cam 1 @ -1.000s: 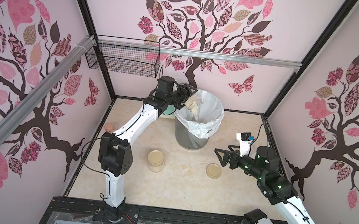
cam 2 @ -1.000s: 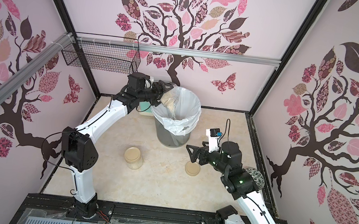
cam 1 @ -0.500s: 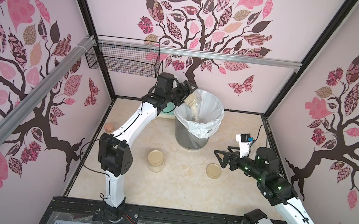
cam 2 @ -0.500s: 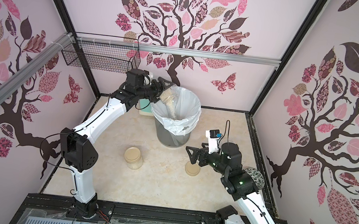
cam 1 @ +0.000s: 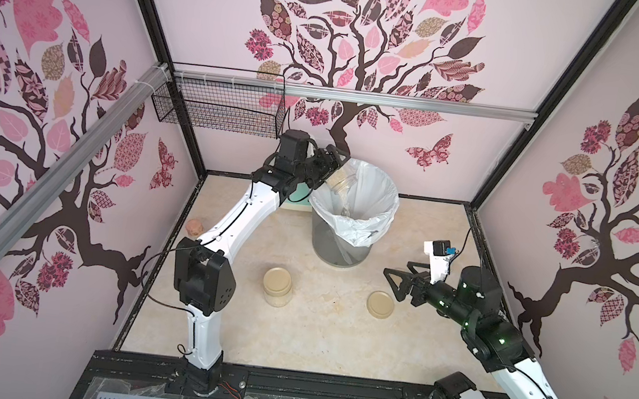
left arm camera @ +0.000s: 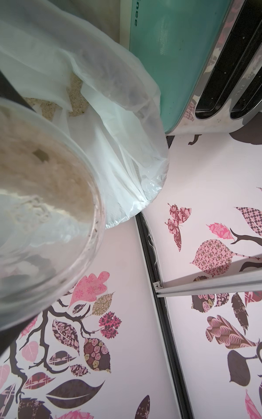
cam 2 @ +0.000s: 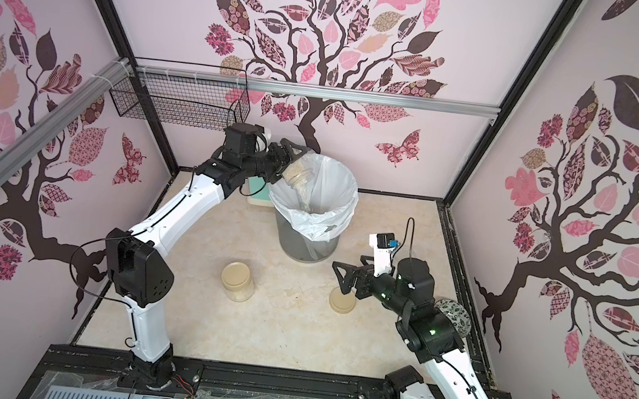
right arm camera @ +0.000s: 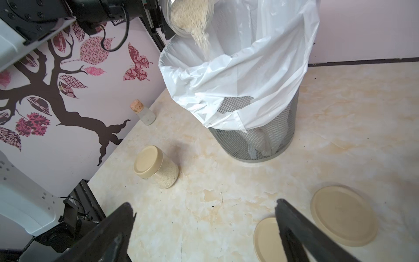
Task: Empty moldy rice from jars
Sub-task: Pour the moldy rice from the jar into the trash bin.
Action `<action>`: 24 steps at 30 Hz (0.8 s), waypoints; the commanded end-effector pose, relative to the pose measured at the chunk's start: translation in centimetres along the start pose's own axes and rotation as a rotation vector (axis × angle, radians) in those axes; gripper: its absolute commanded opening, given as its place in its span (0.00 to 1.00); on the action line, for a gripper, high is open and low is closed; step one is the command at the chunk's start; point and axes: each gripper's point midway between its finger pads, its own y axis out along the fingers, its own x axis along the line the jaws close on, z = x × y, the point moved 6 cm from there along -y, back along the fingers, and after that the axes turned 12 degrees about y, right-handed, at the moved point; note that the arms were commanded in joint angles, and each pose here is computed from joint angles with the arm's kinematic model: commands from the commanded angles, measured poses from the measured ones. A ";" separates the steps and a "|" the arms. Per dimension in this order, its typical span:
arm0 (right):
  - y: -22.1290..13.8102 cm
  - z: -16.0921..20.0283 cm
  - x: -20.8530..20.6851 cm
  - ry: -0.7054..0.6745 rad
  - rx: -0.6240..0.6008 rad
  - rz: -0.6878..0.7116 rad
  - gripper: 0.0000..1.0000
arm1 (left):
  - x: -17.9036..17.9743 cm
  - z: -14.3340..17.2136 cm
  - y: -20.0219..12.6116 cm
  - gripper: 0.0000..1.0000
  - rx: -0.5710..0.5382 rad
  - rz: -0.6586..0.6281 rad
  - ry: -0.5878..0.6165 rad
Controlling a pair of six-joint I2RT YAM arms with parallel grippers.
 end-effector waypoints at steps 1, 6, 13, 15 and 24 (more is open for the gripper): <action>-0.5 0.5 -0.4 0.026 -0.025 0.008 0.99 | -4.6 -3.0 -3.9 0.66 -0.143 0.095 0.117; -0.9 1.7 -1.0 0.050 -0.015 0.015 0.99 | -4.5 -3.2 -4.5 0.66 -0.168 0.057 0.145; -1.6 2.2 -1.4 0.052 -0.034 0.032 0.99 | -4.3 -3.3 -4.2 0.66 -0.163 0.039 0.172; -1.6 2.4 -1.4 0.055 -0.028 0.027 0.99 | -4.2 -3.2 -4.3 0.66 -0.163 0.025 0.180; -2.3 2.7 -1.7 0.083 -0.063 0.037 0.99 | -5.0 -3.0 -3.8 0.66 -0.163 0.026 0.241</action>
